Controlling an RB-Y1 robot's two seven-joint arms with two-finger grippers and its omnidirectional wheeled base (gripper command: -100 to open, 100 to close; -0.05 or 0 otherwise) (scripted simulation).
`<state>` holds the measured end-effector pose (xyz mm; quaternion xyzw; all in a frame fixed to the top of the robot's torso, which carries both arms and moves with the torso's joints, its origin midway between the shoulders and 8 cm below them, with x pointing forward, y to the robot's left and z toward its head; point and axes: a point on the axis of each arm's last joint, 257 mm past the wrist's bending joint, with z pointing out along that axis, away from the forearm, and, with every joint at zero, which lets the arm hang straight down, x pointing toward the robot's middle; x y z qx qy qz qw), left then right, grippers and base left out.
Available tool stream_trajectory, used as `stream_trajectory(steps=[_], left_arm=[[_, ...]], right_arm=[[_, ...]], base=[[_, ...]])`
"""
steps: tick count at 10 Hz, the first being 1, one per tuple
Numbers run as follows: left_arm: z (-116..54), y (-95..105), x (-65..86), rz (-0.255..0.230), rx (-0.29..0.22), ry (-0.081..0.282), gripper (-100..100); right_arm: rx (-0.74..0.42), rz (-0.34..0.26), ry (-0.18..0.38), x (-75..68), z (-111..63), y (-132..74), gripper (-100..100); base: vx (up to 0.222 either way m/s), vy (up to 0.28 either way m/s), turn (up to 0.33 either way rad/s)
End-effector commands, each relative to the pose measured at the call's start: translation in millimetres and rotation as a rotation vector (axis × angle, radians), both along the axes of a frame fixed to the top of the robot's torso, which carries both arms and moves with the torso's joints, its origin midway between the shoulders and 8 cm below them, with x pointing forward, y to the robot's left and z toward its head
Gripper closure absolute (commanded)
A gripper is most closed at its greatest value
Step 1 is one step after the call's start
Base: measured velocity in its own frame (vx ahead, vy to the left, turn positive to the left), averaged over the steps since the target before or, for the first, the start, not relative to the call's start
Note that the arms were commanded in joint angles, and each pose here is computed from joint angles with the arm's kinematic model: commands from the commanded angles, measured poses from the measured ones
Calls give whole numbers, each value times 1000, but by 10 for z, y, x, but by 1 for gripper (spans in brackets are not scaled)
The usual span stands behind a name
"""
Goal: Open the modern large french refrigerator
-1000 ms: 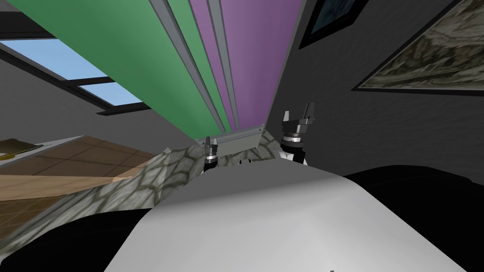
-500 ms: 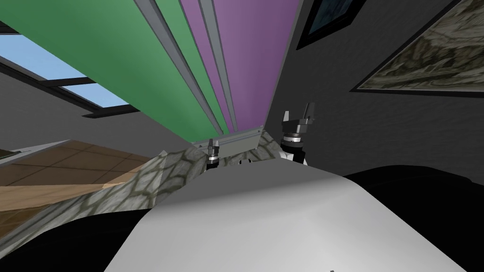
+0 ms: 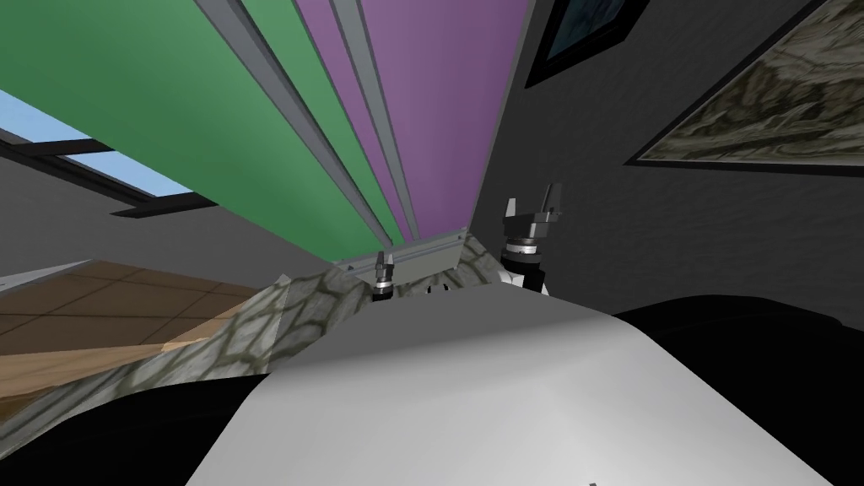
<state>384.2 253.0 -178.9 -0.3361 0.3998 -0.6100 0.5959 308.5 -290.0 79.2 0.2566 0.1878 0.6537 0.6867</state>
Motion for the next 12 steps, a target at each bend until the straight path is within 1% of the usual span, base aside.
stream_trajectory(steps=[1,4,5,6,9,12], left_arm=[[-155,-14,-7,-4,-1,13,-100],[-374,-64,-16,-10,-9,29,-100],[-430,-88,-20,-12,-13,31,-100],[-446,-85,-21,-12,-13,35,-100],[-630,-165,-39,-17,-31,49,-100],[-779,-261,-59,-20,-54,60,-100]], right_arm=[[0,0,0,0,0,0,0],[0,0,0,0,0,0,0],[0,0,0,0,0,0,0],[0,0,0,0,0,0,0],[0,0,0,0,0,0,0],[0,0,0,0,0,0,0]], base=[[69,-27,-34],[99,-39,-55],[104,-47,-55],[73,-33,-17],[75,-26,-43],[87,-30,-41]])
